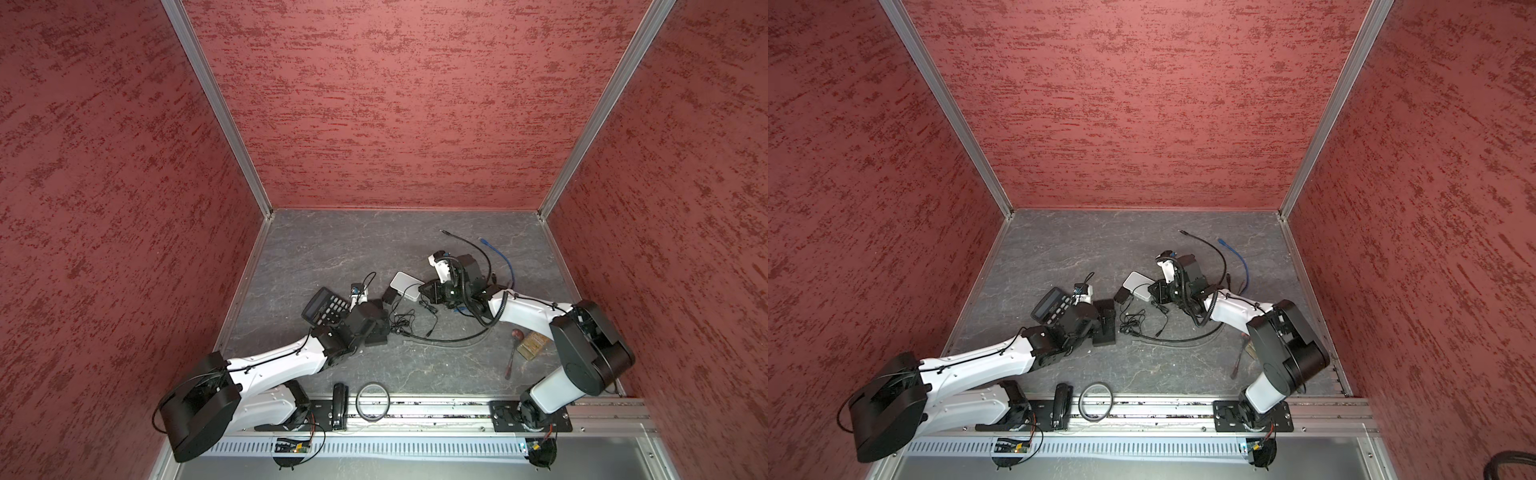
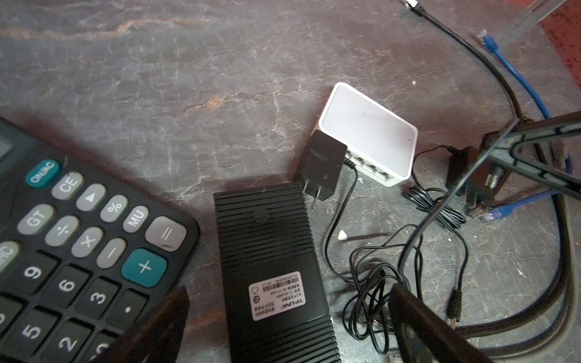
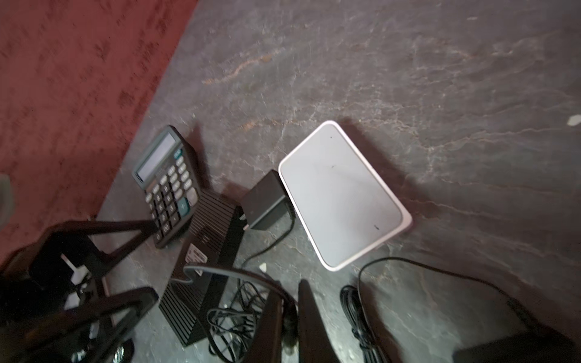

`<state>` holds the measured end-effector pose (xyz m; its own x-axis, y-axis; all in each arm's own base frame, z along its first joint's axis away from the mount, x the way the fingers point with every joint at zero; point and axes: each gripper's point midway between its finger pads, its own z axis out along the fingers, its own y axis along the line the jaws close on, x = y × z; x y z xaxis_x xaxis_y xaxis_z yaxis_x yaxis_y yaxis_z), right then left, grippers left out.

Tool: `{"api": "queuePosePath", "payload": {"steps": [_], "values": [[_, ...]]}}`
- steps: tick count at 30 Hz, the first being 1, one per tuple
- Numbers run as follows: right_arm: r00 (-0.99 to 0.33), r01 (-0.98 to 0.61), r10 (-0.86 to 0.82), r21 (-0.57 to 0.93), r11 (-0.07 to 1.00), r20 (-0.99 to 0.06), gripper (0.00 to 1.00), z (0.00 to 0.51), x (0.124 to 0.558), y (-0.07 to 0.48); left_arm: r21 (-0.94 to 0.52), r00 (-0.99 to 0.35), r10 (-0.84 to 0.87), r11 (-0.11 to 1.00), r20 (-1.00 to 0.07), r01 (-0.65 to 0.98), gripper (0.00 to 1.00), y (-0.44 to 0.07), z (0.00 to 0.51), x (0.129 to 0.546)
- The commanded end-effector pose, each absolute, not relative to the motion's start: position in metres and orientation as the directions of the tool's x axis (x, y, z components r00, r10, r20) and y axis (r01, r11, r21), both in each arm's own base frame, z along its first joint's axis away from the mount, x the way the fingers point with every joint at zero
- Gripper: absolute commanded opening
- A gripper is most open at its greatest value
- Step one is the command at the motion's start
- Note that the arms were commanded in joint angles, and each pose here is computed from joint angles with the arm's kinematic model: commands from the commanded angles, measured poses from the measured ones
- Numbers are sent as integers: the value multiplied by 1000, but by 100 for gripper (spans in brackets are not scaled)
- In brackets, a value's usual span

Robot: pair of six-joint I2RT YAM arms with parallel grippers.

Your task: Insert the plug into the switch port

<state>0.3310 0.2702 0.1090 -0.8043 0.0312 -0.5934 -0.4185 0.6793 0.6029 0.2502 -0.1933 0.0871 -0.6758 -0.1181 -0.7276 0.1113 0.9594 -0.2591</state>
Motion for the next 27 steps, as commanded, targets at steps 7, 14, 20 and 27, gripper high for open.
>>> {"api": "queuePosePath", "payload": {"steps": [7, 14, 20, 27], "values": [[-792, -348, 185, 678, 647, -582, 12, 139, 343, 270, -259, -632, -35, 928, -774, 267, 100, -226, 113, 251], [-806, -345, 119, 625, 700, -579, 12, 135, 340, 264, -198, -535, 74, 879, -842, 433, 94, -268, 143, 242], [-806, -388, 35, 572, 723, -591, 13, 136, 331, 260, -262, -575, 46, 859, -817, 440, 89, -272, 154, 261], [-789, -407, 17, 542, 735, -615, 14, 140, 327, 254, -302, -638, 45, 854, -769, 424, 88, -273, 161, 272]]}}
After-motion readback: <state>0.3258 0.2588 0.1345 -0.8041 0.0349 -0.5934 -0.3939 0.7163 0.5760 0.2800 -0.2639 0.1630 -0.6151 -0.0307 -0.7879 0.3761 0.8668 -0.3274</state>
